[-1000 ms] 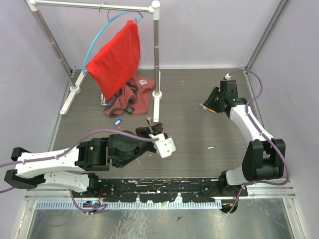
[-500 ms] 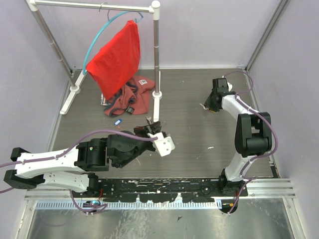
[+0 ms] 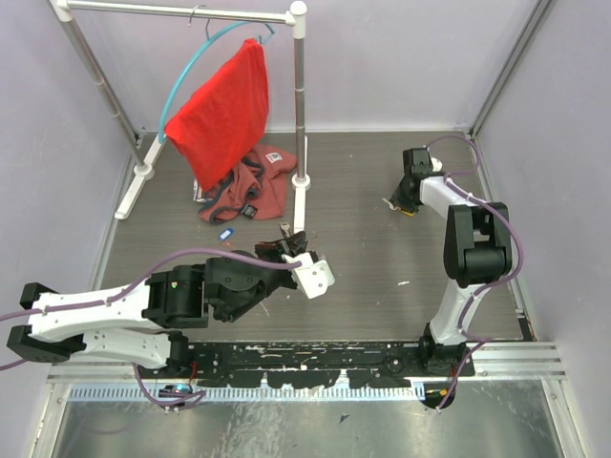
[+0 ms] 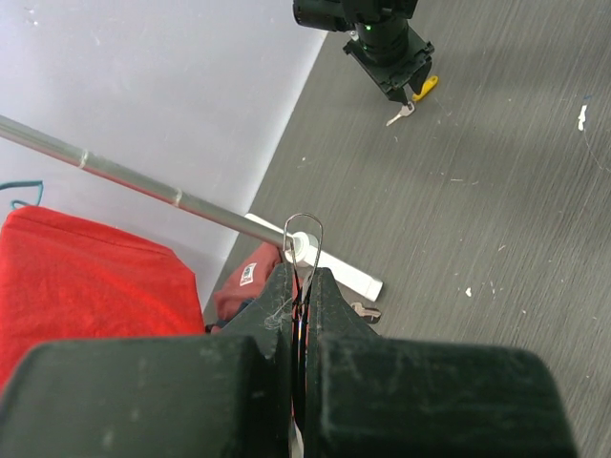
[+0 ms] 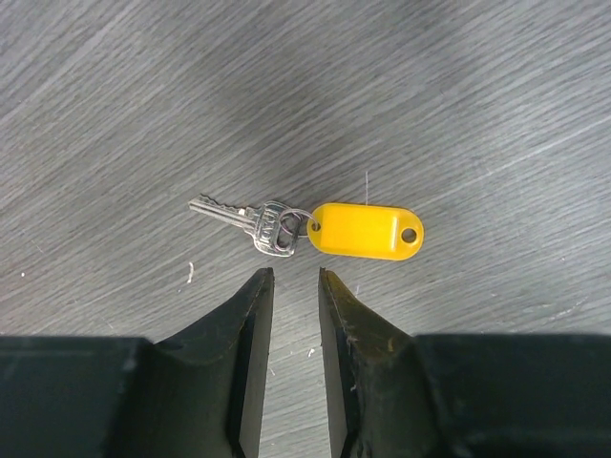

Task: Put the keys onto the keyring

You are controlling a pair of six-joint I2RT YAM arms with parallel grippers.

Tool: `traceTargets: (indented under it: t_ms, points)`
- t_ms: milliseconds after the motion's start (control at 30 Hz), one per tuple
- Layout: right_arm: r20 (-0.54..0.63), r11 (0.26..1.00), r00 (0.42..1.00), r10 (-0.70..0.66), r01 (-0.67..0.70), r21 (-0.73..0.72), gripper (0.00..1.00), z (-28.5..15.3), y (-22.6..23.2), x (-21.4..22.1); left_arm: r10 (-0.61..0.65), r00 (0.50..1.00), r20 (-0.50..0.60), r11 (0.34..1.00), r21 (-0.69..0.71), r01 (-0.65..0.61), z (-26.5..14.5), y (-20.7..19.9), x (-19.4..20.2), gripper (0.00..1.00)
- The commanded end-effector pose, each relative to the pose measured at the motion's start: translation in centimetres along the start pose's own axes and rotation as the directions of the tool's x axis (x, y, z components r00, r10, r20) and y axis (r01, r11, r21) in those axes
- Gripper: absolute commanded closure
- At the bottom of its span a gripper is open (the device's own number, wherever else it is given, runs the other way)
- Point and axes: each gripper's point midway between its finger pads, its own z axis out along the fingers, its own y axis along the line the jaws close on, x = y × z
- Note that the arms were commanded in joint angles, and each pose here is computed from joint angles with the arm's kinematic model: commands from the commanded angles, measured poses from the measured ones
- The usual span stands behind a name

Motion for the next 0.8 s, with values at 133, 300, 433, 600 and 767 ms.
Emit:
traceTargets:
  t_ms: [133, 300, 433, 600, 767]
  points:
    - [0.070, 1.000, 0.997, 0.013, -0.013, -0.003, 0.68, 0.2, 1.0, -2.9, -0.038, 0.999, 0.026, 0.999, -0.032, 0.039, -0.5, 1.0, -0.6, 1.00]
    - [0.061, 1.000, 0.998, 0.004, -0.005, 0.017, 0.68, 0.8, 0.7, -2.6, -0.039, 0.999, 0.023, 0.998, -0.039, 0.040, -0.7, 1.2, -0.5, 1.00]
    - [0.050, 1.000, 0.999, -0.001, 0.000, 0.019, 0.69, 1.1, 0.5, -2.3, -0.035, 0.999, 0.014, 0.998, -0.045, 0.035, -0.6, 1.2, -0.4, 1.00]
    - [0.045, 1.000, 0.999, -0.002, 0.001, 0.009, 0.72, 1.3, 0.8, -2.2, -0.035, 0.999, 0.018, 0.998, -0.045, 0.036, -0.6, 1.3, -0.5, 1.00]
    - [0.045, 1.000, 0.999, -0.004, 0.004, 0.005, 0.80, 1.3, 0.9, -2.3, -0.037, 0.999, 0.018, 0.998, -0.045, 0.038, -0.8, 1.4, -0.4, 1.00]
